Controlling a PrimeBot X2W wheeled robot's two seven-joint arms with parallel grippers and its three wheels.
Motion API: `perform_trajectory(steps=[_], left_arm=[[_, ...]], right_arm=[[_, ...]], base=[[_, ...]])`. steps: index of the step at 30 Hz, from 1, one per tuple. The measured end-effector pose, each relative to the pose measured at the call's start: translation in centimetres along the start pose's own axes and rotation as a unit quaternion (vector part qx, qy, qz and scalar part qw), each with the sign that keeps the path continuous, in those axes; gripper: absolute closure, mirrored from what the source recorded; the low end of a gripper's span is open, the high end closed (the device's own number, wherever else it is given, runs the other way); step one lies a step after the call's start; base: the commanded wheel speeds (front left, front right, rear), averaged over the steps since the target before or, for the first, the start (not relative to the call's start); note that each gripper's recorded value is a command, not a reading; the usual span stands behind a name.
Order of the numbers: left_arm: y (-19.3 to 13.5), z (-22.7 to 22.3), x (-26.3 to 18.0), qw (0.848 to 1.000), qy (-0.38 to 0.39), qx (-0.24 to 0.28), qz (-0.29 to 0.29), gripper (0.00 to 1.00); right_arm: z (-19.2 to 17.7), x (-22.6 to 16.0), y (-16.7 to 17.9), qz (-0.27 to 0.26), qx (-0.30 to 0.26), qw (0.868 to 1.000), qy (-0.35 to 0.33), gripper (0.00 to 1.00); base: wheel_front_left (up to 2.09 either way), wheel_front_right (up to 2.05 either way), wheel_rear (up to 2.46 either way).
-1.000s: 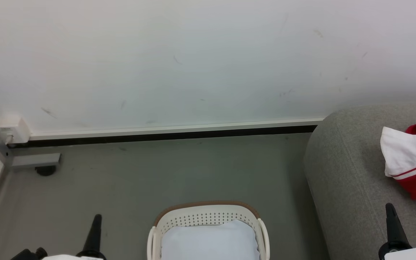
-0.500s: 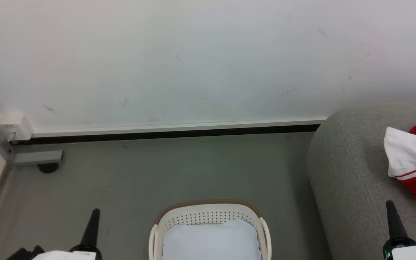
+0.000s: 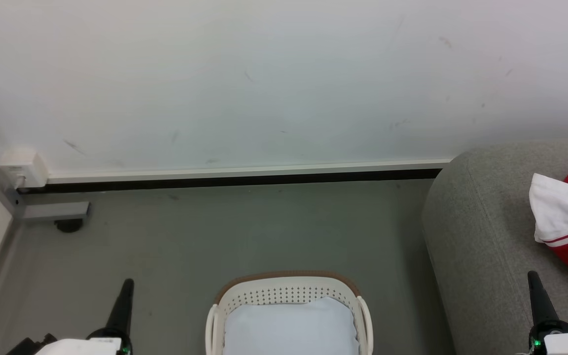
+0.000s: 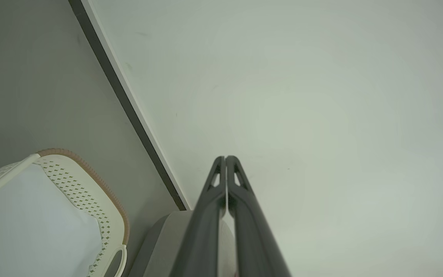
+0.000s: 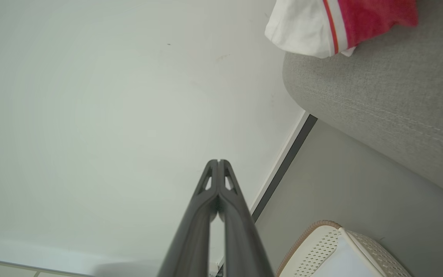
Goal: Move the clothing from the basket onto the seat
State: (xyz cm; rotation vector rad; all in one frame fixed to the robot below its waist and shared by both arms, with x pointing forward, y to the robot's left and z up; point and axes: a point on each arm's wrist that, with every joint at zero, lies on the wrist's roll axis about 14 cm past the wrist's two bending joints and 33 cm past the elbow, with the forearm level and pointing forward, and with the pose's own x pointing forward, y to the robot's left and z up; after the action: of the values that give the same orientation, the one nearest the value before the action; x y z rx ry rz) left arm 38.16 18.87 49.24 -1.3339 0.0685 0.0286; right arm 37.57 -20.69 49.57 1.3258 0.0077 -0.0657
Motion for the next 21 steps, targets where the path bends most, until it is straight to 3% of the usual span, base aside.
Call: perform_trajectory(steps=[21], left_arm=[[-0.55, 0.76, 0.34, 0.997, -0.007, -0.074, -0.015, 1.0]], right_arm=[[-0.39, 0.72, 0.69, 0.012, 0.076, 0.997, 0.012, 1.0]], base=[[0.0, 0.0, 0.0]])
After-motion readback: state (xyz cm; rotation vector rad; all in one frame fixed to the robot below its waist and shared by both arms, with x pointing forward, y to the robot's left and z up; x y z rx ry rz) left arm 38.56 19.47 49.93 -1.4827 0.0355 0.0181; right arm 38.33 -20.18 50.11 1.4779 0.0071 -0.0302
